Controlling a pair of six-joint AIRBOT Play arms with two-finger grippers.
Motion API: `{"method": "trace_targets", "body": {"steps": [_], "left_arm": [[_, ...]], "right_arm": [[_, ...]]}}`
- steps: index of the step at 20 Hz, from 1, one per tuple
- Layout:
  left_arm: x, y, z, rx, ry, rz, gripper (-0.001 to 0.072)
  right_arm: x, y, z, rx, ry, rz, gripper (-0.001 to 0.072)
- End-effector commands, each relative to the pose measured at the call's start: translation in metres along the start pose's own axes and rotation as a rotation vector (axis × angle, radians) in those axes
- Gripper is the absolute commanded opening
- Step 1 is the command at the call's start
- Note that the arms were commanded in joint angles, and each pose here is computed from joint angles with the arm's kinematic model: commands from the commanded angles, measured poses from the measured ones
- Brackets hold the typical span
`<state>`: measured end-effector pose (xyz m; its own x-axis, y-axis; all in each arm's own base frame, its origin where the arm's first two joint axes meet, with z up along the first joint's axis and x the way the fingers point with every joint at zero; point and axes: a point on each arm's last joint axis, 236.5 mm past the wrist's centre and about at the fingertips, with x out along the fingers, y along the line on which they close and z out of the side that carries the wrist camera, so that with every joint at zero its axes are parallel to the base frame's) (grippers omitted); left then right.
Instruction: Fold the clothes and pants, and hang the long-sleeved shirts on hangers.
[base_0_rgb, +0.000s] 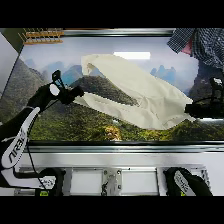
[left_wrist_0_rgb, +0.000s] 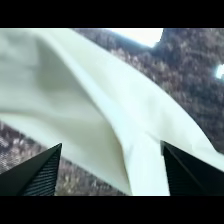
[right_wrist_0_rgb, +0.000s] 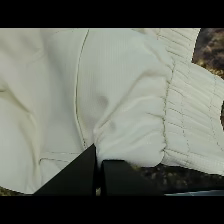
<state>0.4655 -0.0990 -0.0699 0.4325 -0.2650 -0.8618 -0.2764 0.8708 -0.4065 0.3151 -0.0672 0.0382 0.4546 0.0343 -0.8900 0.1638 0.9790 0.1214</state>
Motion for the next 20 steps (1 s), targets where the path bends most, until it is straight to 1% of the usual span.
{"method": "trace_targets", "body": {"steps": [1, 2, 3, 4, 6, 8, 10, 12, 14, 15, 17, 20], "left_arm": [[0.028, 0.001, 0.005, -0.012, 0.079, 0.018, 0.0414], [0.032, -0.001, 0.009, -0.011, 0.08, 0.016, 0.0282], [0.033, -0.004, 0.015, -0.009, 0.068, 0.011, 0.0076], [0.031, -0.009, 0.026, -0.004, 0.041, 0.0, 0.0007], [0.007, -0.023, 0.07, -0.007, -0.053, -0.042, 0.0007], [-0.05, -0.044, 0.135, 0.024, -0.209, -0.102, 0.0007], [-0.131, -0.07, 0.189, 0.105, -0.387, -0.157, 0.0007], [-0.215, -0.086, 0.219, 0.203, -0.555, -0.181, 0.0007], [-0.27, -0.081, 0.222, 0.271, -0.64, -0.158, 0.0007], [-0.283, -0.07, 0.217, 0.267, -0.645, -0.142, 0.0007], [-0.283, -0.039, 0.193, 0.247, -0.596, -0.093, 0.0007], [-0.24, 0.028, 0.127, 0.207, -0.442, 0.001, 0.0007]], "right_arm": [[0.0, 0.0, 0.0, 0.0, 0.0, 0.0, 0.003], [0.0, 0.0, 0.0, 0.001, 0.0, 0.001, 0.003], [0.001, 0.0, 0.0, 0.011, 0.003, 0.001, 0.003], [0.004, -0.004, 0.002, 0.05, -0.001, -0.014, 0.0029], [0.002, -0.025, 0.022, 0.116, -0.042, -0.094, 0.0029], [-0.009, -0.029, 0.063, 0.12, -0.085, -0.104, 0.0029], [-0.034, -0.023, 0.12, 0.115, -0.181, -0.077, 0.0029], [-0.073, -0.014, 0.17, 0.106, -0.318, -0.048, 0.0029], [-0.107, -0.01, 0.191, 0.089, -0.407, -0.051, 0.0029], [-0.113, -0.008, 0.189, 0.074, -0.414, -0.055, 0.0029], [-0.105, -0.008, 0.165, 0.007, -0.341, -0.068, 0.0028], [-0.059, -0.019, 0.096, -0.036, -0.154, -0.104, 0.0028]]}}
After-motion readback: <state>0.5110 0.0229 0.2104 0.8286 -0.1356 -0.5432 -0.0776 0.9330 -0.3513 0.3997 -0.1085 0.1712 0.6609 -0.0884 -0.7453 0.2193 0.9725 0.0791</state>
